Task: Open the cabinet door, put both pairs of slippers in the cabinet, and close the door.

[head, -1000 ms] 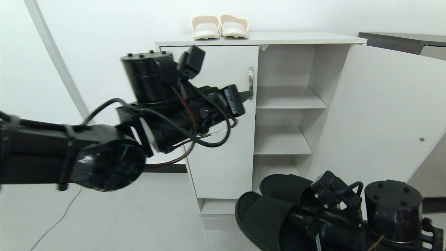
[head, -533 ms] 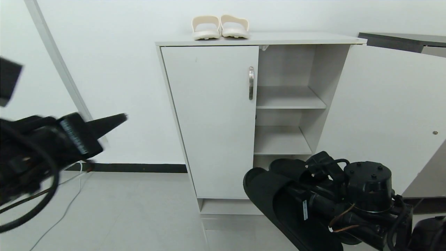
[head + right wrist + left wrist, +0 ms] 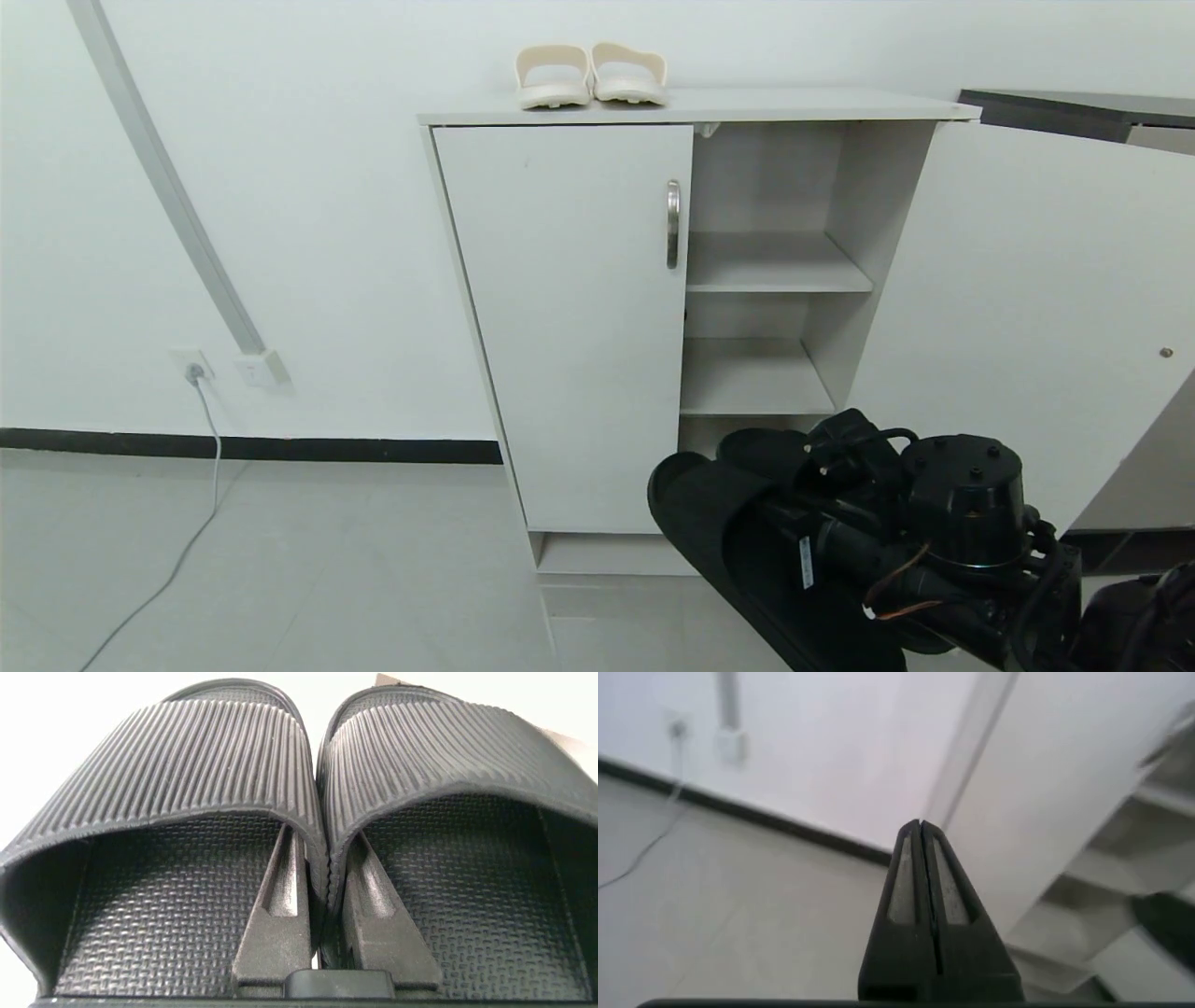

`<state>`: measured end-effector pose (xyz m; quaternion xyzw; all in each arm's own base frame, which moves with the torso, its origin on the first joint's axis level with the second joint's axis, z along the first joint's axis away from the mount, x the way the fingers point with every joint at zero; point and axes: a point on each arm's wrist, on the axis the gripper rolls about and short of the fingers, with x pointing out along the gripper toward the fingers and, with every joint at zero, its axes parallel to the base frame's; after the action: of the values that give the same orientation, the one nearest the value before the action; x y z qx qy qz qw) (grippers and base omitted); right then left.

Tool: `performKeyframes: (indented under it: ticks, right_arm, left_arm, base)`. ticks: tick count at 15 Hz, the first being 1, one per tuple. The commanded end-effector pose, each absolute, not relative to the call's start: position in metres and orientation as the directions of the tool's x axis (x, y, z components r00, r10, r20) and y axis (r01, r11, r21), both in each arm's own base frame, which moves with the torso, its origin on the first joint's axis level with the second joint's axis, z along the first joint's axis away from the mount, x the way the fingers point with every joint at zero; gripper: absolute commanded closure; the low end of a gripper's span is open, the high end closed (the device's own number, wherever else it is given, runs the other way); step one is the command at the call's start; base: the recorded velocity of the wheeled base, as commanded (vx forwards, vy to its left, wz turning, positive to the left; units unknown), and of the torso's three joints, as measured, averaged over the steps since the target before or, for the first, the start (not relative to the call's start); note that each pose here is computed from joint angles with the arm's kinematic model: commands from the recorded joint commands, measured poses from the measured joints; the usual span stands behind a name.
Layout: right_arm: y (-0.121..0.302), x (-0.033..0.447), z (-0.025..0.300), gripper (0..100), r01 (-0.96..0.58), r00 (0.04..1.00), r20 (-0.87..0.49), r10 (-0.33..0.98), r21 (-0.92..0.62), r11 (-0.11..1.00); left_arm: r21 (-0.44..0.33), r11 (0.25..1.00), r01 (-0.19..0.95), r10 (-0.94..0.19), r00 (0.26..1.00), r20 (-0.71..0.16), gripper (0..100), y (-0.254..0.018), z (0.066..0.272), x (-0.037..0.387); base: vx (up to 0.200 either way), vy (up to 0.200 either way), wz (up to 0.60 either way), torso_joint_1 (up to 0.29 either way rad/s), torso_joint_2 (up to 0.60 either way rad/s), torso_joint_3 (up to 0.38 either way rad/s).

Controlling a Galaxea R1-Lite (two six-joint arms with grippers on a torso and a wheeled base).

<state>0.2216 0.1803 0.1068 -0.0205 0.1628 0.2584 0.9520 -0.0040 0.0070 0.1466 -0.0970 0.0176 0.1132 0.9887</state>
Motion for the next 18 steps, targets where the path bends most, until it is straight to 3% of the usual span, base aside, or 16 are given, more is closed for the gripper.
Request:
performKeyframes:
  ticks: [1,4,7,11,18]
  right_arm:
    - [0.180,0.222,0.107,100,-0.497,0.815,-0.319,0.484,0.045,0.866]
    - [0.181,0.222,0.106,100,-0.499,0.813,-0.322,0.485,0.043,0.866]
    - [0.180,0.221,0.106,100,-0.499,0.813,-0.323,0.485,0.043,0.866]
    - [0.182,0.221,0.107,100,-0.503,0.815,-0.309,0.490,0.042,0.863]
    - [0.223,0.256,0.121,100,-0.309,0.933,-0.192,0.306,0.014,0.951]
  left_arm:
    - [-0.169,0.939,-0.301,0.302,0.953,-0.022,100,0.007,0.088,-0.027]
    - [-0.167,0.946,-0.278,0.283,0.959,0.007,100,0.006,0.081,-0.026]
    - [-0.148,0.987,-0.064,0.071,0.997,0.040,100,0.002,0.080,-0.023]
    - [-0.046,0.996,-0.078,0.078,0.997,-0.002,100,0.002,0.076,-0.023]
    - [-0.097,0.994,-0.058,0.058,0.998,0.002,100,0.001,0.076,-0.023]
  base:
    - [0.000,0.000,0.00,0.000,0.00,0.000]
    - [0.000,0.000,0.00,0.000,0.00,0.000]
    - [0.000,0.000,0.00,0.000,0.00,0.000]
    - [0.000,0.000,0.00,0.000,0.00,0.000]
    - [0.000,0.000,0.00,0.000,0.00,0.000]
